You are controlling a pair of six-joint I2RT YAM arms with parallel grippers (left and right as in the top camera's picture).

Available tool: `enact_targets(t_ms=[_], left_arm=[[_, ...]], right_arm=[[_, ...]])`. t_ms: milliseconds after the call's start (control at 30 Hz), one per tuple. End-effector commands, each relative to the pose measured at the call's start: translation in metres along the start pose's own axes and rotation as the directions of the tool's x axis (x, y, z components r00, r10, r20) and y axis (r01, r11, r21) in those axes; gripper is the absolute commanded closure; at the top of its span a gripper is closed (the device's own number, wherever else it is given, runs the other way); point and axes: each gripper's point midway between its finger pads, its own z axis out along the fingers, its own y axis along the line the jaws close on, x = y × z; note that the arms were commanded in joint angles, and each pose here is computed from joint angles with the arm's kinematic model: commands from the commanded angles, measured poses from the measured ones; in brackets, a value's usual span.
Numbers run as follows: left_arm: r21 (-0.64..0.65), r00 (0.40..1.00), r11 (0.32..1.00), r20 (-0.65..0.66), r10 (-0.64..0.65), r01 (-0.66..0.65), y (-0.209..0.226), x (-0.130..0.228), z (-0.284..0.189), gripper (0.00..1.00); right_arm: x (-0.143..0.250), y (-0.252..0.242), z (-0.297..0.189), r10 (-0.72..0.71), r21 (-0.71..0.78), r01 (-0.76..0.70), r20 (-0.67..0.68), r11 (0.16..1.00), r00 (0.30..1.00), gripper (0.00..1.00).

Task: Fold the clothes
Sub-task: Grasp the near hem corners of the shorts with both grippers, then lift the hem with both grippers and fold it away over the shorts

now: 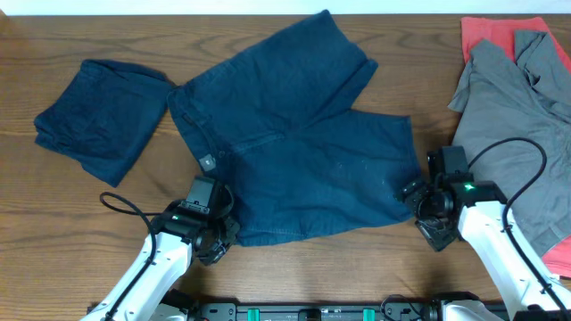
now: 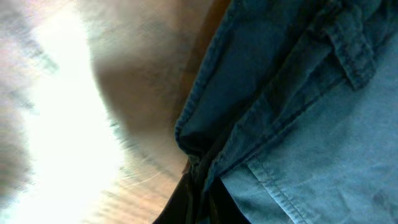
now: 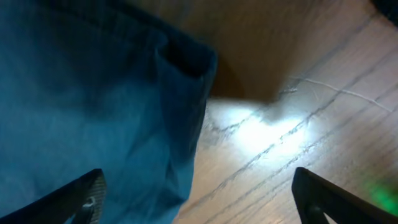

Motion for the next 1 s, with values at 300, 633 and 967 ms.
enact_targets(t_ms=[300, 633, 967], left_arm=[[-0.065, 0.997, 0.996, -0.048, 0.055, -0.058, 0.017, 0.010, 0.001, 0.94], [-0.005, 0.981, 0.985, -0.087, 0.171, -0.173, 0.011, 0.020, -0.006, 0.94], [0.049, 0.962, 0.962, -0.038, 0.272, -0.270, 0.009, 0.025, -0.041, 0.94]], right_arm=[[-0.009, -0.012, 0.024, 0.094, -0.020, -0.093, 0.061, 0.995, 0.994, 0.37], [-0.010, -0.007, 0.026, 0.015, -0.042, -0.012, 0.068, 0.999, 0.998, 0.99], [-0.031, 0.011, -0.042, -0.187, -0.030, 0.195, 0.174, 0.980, 0.967, 0.99]])
